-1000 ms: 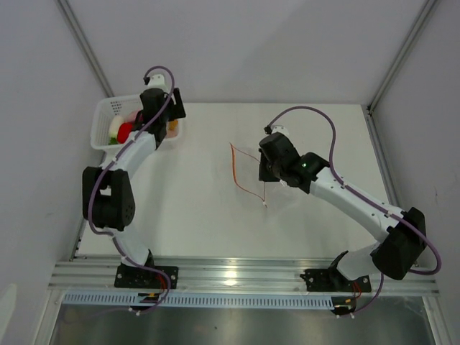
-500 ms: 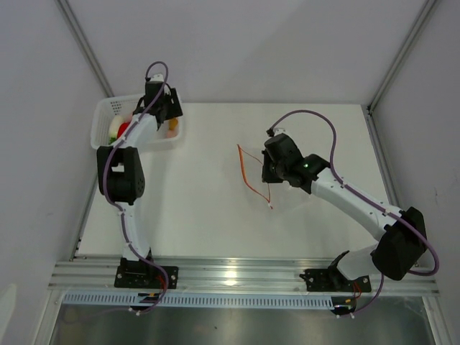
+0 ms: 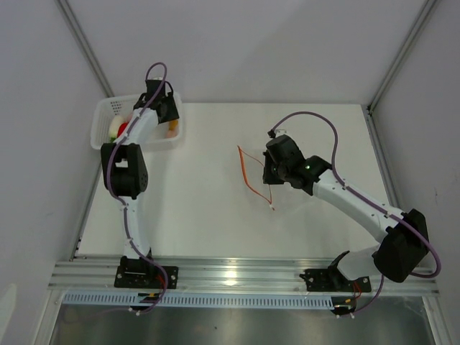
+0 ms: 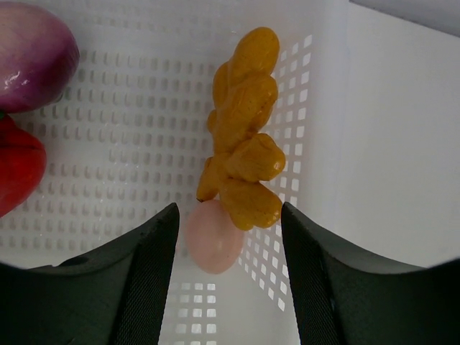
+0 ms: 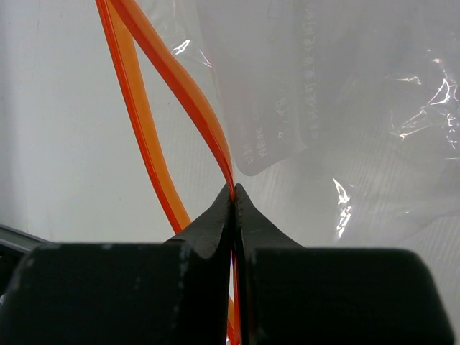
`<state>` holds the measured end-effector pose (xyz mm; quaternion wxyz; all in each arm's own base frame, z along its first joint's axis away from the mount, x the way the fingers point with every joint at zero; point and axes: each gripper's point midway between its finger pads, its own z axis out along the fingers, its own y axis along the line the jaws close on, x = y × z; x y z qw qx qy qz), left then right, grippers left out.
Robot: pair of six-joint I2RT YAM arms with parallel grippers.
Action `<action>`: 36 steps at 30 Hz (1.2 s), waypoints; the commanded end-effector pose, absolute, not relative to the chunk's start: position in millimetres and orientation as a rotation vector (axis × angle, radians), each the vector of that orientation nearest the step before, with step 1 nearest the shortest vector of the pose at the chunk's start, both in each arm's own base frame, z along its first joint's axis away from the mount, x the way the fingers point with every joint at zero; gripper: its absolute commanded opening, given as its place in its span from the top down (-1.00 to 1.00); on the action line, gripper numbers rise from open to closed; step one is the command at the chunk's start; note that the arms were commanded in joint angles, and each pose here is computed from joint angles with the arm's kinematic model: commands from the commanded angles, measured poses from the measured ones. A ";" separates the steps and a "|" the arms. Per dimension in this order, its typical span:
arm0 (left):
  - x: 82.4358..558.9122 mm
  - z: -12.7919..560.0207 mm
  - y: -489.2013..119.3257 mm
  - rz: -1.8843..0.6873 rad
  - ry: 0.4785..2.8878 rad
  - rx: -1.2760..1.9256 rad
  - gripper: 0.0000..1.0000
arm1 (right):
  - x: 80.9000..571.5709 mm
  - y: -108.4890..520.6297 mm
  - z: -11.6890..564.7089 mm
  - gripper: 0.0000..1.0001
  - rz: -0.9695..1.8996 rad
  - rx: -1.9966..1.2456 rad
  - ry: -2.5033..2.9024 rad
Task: Place the food in the zip-top bag and seal the zipper
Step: Pick up the fake food from the corner of the board.
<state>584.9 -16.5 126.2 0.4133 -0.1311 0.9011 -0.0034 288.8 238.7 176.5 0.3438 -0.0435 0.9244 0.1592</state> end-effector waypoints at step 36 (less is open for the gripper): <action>521.8 88.9 2.0 0.087 2.482 -0.355 -0.59 | 287.8 246.5 197.4 1.00 0.522 -0.103 2.342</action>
